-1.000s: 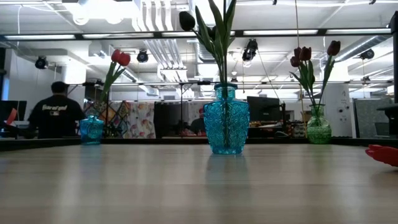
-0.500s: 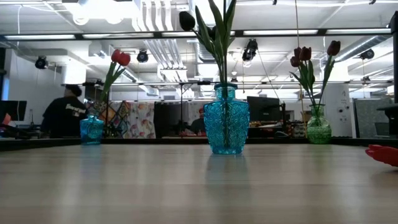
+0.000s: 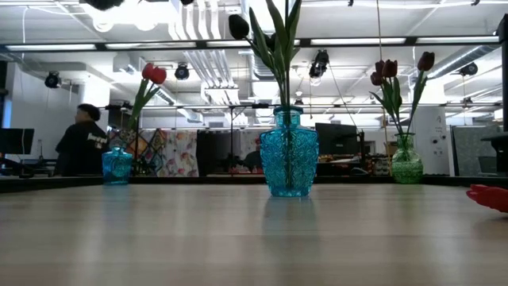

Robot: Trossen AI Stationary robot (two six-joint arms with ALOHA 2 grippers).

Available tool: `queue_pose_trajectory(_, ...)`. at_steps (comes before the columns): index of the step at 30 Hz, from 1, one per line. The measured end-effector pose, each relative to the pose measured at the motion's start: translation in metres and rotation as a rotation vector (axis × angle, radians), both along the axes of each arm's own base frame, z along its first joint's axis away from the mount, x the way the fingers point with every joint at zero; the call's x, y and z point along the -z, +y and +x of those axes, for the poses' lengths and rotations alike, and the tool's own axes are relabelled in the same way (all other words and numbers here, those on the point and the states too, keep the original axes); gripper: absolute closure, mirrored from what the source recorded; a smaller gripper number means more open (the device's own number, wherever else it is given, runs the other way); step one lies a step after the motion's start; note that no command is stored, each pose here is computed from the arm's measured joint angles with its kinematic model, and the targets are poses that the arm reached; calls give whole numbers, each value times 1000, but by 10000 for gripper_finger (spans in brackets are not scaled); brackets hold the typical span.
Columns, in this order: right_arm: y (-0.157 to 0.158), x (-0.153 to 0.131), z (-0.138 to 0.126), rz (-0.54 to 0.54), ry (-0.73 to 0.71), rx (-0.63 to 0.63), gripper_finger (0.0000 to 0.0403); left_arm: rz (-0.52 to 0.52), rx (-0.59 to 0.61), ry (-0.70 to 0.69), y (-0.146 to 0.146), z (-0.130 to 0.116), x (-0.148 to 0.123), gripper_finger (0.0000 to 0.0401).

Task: Sort flowers into vase by color
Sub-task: Put the red flower into the left blue vase

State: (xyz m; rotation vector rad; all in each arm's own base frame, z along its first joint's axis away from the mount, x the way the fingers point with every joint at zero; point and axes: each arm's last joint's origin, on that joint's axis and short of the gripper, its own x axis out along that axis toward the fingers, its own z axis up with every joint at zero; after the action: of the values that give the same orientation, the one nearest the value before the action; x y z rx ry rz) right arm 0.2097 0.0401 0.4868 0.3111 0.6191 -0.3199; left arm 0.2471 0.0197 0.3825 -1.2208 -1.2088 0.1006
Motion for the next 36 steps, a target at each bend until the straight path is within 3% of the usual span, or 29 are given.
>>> queue_pose_trajectory(2, 1, 1, 3, -20, 12, -14, 179, -43, -19, -93, 5, 5, 9, 401)
queue_pose_trajectory(6, 1, 3, 6, -46, 23, -21, 179, -136, -62, -110, 20, 15, 22, 401)
queue_pose_trajectory(15, 1, 4, 7, -13, 26, -28, 179, -256, -191, -215, 62, 7, 31, 401)
queue_pose_trajectory(19, 1, 3, 4, 54, 12, -7, 179, -348, -128, -345, 75, -2, 52, 401)
queue_pose_trajectory(26, 1, 1, 0, 179, -23, 82, 179, -529, -71, -467, 78, -25, 111, 401)
queue_pose_trajectory(36, 0, 2, 4, 213, -52, 193, 179, -514, -19, -570, 79, -40, 100, 401)
